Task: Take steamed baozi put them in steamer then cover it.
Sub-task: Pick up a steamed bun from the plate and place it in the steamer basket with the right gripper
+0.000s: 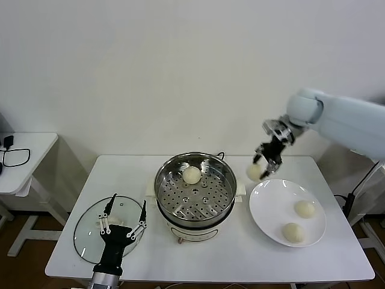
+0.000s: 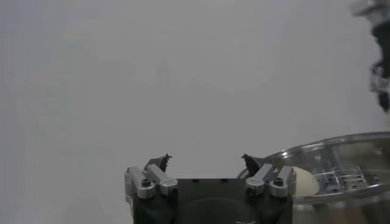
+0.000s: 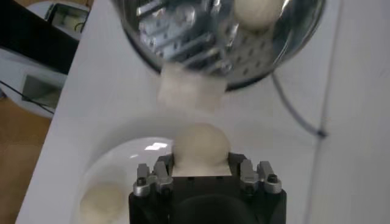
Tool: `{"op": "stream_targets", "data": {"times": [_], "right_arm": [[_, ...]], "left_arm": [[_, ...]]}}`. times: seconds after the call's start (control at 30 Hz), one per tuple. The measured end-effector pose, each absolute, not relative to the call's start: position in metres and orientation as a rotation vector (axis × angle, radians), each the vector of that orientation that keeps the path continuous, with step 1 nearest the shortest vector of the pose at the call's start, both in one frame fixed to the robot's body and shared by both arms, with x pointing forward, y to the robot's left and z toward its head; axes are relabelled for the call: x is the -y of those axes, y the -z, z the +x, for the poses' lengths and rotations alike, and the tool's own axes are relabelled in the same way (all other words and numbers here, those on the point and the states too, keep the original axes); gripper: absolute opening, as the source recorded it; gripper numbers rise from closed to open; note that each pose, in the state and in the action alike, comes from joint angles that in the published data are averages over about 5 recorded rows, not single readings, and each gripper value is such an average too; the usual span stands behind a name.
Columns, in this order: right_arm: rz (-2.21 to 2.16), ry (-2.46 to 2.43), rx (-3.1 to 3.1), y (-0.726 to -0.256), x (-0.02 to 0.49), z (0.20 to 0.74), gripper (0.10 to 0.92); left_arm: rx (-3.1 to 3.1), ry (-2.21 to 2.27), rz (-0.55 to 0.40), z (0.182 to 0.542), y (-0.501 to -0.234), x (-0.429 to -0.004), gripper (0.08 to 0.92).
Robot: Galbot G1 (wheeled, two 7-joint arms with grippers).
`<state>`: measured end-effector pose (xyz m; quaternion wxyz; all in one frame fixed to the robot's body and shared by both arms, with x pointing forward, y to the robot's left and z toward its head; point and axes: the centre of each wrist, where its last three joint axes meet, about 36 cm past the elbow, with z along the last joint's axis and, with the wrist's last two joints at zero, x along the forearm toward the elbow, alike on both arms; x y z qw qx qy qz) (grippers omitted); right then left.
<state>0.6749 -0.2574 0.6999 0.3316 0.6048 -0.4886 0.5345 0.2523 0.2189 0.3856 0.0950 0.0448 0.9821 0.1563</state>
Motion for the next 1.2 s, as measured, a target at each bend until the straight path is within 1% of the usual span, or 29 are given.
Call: {"op": "stream_targets", "data": {"times": [0.13, 0.27, 0.43, 0.6, 0.83, 1.2], "right_arm": [[1.624, -1.423, 1.251, -0.719, 0.207, 0.668, 0.628], [1.657, -1.438, 1.224, -0.72, 0.158, 0.658, 0.628], [1.675, -1.454, 1.206, -0.709, 0.104, 0.648, 0.628], [1.679, -1.47, 1.193, -0.688, 0.061, 0.638, 0.628], [1.677, -1.489, 1.189, -0.656, 0.023, 0.63, 0.628], [1.663, -1.47, 1.216, -0.619, 0.004, 0.628, 0.64]], "left_arm": [[-2.906, -0.466, 0.128, 0.255, -0.386, -0.219, 0.823], [-2.902, -0.468, 0.122, 0.258, -0.386, -0.219, 0.823], [-2.902, -0.465, 0.116, 0.26, -0.385, -0.218, 0.823], [-2.9, -0.46, 0.11, 0.26, -0.385, -0.217, 0.823], [-2.9, -0.46, 0.104, 0.26, -0.384, -0.217, 0.823], [-2.906, -0.441, 0.094, 0.259, -0.384, -0.214, 0.823]]}}
